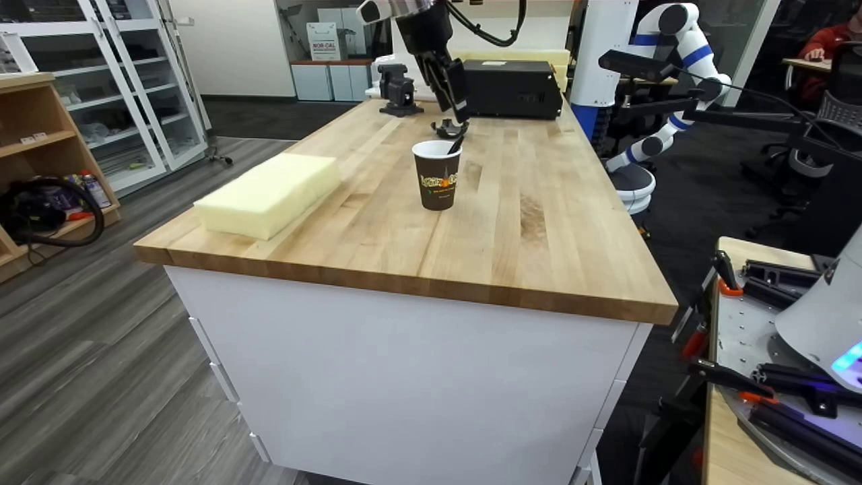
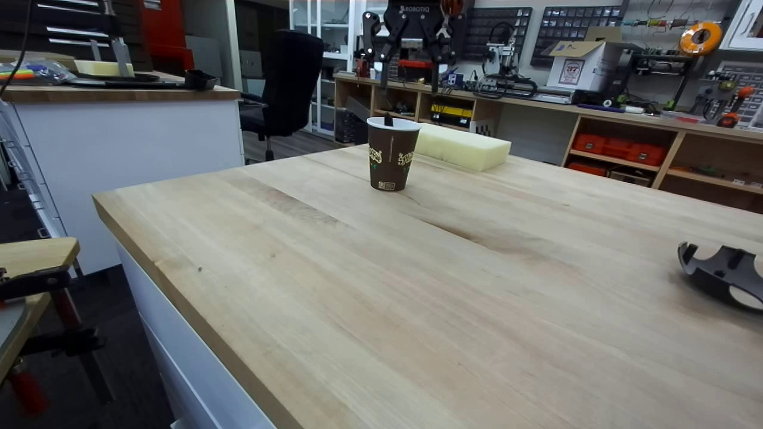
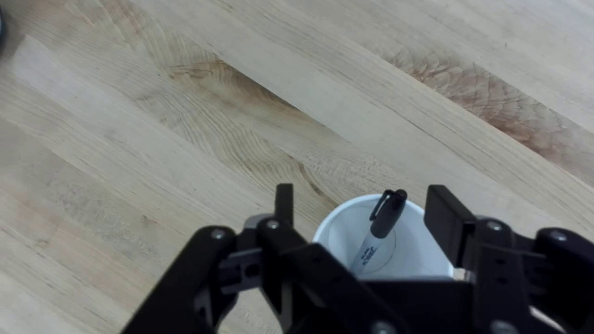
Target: Remove the marker from the cup,move the cup to the left and put the marker in the cup
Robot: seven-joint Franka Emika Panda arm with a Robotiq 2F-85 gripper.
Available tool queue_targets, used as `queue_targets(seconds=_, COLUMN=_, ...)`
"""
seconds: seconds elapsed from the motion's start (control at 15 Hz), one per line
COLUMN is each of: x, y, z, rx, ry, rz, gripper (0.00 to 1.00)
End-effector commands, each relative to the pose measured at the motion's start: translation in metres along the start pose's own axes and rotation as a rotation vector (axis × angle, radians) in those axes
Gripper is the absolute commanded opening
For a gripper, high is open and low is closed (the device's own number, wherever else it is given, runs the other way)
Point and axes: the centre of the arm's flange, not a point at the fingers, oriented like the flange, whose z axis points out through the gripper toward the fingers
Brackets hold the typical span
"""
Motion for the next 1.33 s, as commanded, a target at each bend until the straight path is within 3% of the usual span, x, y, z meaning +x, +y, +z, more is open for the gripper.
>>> queue_targets(seconds=0.0, x=0.001, y=0.001, z=-0.015, rx=-0.065, ry=0.04, rz=-0.004, gripper=0.99)
queue_targets(seconds=0.2, x=0.0, y=0.0, z=-0.023, rx=-0.128, ry=0.106, rz=0.003, gripper=1.0)
queue_targets(seconds=0.47, x=-0.012, y=-0.006, z=-0.044, rx=-0.239, ry=0.265, rz=0.042, gripper=1.0)
queue_targets(seconds=0.53, x=0.012, y=0.012, z=-0.039, rx=-0.182, ry=0.216, rz=0.01, gripper=1.0)
queue_targets(seconds=1.27, x=0.014, y=0.012, z=-0.036, rx=-0.181, ry=0.218, rz=0.007, gripper=1.0)
